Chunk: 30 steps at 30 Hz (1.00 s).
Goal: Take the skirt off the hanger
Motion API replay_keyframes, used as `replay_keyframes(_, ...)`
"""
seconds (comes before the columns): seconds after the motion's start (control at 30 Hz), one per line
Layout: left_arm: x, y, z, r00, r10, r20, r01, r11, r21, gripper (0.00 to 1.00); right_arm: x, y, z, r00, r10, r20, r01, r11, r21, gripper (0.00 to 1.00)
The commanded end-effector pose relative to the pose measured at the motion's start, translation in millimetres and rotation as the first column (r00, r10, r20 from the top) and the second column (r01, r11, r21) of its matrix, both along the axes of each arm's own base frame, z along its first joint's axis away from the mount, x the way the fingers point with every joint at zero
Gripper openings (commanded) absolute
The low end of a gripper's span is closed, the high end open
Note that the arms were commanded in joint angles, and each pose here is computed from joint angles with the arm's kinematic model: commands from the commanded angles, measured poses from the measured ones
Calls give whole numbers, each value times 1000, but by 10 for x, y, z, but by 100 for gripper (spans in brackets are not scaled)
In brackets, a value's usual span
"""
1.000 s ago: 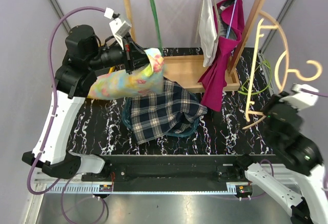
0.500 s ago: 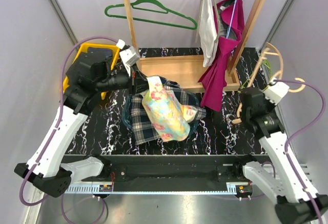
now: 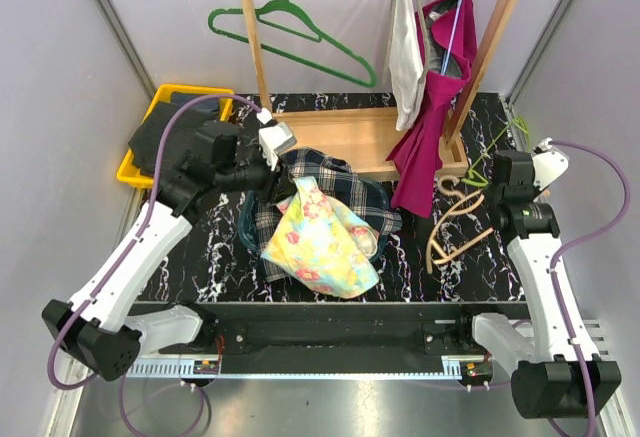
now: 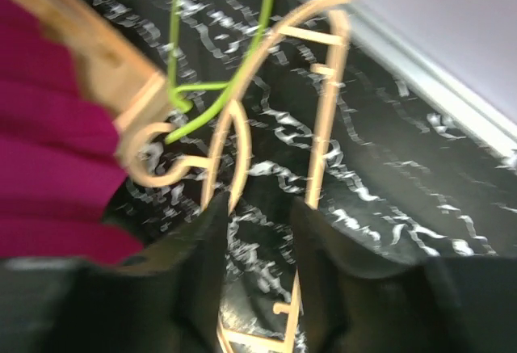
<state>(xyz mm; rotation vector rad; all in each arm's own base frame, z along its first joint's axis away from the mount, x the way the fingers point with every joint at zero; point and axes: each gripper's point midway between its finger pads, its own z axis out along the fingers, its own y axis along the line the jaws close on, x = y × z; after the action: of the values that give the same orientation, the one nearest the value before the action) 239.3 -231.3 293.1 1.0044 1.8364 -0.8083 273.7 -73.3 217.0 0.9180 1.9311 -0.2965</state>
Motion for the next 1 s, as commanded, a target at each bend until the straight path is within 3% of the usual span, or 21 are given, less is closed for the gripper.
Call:
replay_keyframes(0.0, 357, 92, -64, 991, 77, 109, -87, 993, 85, 34, 122, 268, 224, 987, 117, 107, -128, 987, 98, 50)
replay_keyframes(0.07, 512, 115, 35, 980, 106, 167, -123, 988, 96, 30, 123, 359, 320, 978, 161, 135, -177, 977, 120, 52)
replay_keyframes(0.2, 1094, 358, 287, 914, 283, 291, -321, 942, 93, 20, 151, 505, 820, 930, 240, 278, -278, 954, 108, 58)
replay_keyframes(0.27, 1328, 446, 479, 863, 332, 380, -393, 915, 94, 16, 183, 618, 1290, 871, 289, 397, -350, 933, 87, 58)
replay_keyframes(0.33, 1585, 561, 526, 808, 402, 430, -489, 866, 109, 19, 275, 763, 1785, 792, 345, 504, -430, 901, 61, 58)
replay_keyframes(0.37, 1645, 586, 487, 798, 391, 459, -499, 855, 140, 28, 318, 798, 1920, 773, 352, 528, -448, 892, 60, 58)
replay_keyframes(0.4, 1720, 589, 375, 800, 391, 456, -510, 842, 172, 31, 321, 852, 2244, 726, 359, 587, -473, 880, 47, 58)
replay_keyframes(0.47, 1698, 536, 166, 823, 367, 434, -496, 836, 234, 38, 513, 991, 2358, 698, 400, 593, -535, 842, 62, 58)
replay_keyframes(0.5, 1627, 510, 7, 850, 343, 400, -470, 837, 280, 53, 525, 1042, 2610, 652, 416, 634, -558, 829, 31, 58)
replay_keyframes(0.57, 1451, 439, -327, 892, 296, 341, -412, 843, 347, 76, 698, 1153, 2706, 620, 449, 643, -598, 801, 17, 58)
replay_keyframes(0.6, 1310, 354, -392, 907, 264, 329, -379, 853, 359, 94, 699, 1223, 2946, 570, 467, 676, -614, 789, -27, 58)
replay_keyframes(0.63, 1190, 344, -635, 926, 240, 293, -346, 849, 400, 99, 858, 1270, 2927, 574, 477, 666, -621, 783, -25, 58)
replay_keyframes(0.8, 964, 372, -862, 936, 228, 269, -330, 836, 439, 99, 1124, 1675, 3414, 469, 560, 683, -680, 722, -126, 58)
replay_keyframes(0.83, 989, 389, -772, 926, 245, 287, -353, 832, 428, 99, 1326, 1713, 3315, 498, 559, 663, -674, 731, -110, 58)
replay_keyframes(0.9, 997, 444, -505, 905, 273, 327, -393, 830, 395, 99, 1371, 1778, 3446, 483, 570, 665, -679, 723, -127, 58)
replay_keyframes(0.97, 945, 425, -7, 881, 277, 383, -403, 864, 302, 99, 1550, 1895, 3320, 505, 591, 629, -686, 717, -123, 58)
